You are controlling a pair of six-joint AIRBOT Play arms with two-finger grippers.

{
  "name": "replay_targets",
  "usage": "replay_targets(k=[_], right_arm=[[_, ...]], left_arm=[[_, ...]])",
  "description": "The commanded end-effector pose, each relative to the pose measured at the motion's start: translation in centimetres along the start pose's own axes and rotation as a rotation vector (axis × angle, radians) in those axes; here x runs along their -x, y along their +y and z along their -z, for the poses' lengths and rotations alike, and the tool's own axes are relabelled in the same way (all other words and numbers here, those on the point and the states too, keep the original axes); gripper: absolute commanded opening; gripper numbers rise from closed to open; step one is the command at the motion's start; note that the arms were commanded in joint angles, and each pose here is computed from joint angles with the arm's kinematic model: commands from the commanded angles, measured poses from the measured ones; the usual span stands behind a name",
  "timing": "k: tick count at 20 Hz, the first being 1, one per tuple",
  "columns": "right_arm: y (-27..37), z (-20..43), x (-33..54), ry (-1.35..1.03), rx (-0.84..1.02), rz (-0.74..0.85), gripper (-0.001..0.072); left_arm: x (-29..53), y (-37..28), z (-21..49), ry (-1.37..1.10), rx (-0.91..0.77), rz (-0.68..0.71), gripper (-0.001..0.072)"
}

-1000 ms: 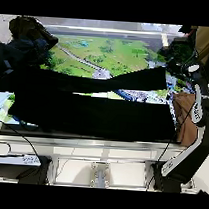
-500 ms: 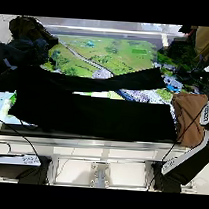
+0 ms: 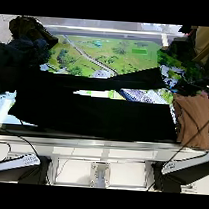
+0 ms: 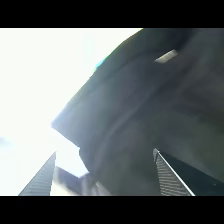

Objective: Fold the clothes and pants, and hang the long-sleeved shirts on hangers.

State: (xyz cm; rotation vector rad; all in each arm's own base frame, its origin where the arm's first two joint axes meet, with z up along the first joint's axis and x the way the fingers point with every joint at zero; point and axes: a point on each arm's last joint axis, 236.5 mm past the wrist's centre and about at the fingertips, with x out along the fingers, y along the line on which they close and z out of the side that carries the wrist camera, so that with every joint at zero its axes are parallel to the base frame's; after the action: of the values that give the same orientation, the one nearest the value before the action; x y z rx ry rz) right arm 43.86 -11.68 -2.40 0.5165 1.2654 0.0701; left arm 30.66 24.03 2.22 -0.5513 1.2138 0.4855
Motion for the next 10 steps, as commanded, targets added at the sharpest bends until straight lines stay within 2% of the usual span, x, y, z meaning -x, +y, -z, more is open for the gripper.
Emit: replay_targets(k=[1, 5, 10], right_arm=[[-0.2, 4.7, 3.1, -0.057, -0.003, 0.027, 0.0381], [2.0, 7.5, 6.8, -0.101, 0.020, 0.024, 0.0380], [4.3, 7.0, 10.1, -0.204, 0.065, 0.021, 0.0380]], left_arm=[[1.5, 4.8, 5.7, -0.029, 0.121, -0.087, 0.0698], [0.0, 5.8, 10.9, -0.074, 0.317, -0.017, 0.0698], [-0.8, 3.8, 10.9, -0.099, 0.422, 0.110, 0.0698]])
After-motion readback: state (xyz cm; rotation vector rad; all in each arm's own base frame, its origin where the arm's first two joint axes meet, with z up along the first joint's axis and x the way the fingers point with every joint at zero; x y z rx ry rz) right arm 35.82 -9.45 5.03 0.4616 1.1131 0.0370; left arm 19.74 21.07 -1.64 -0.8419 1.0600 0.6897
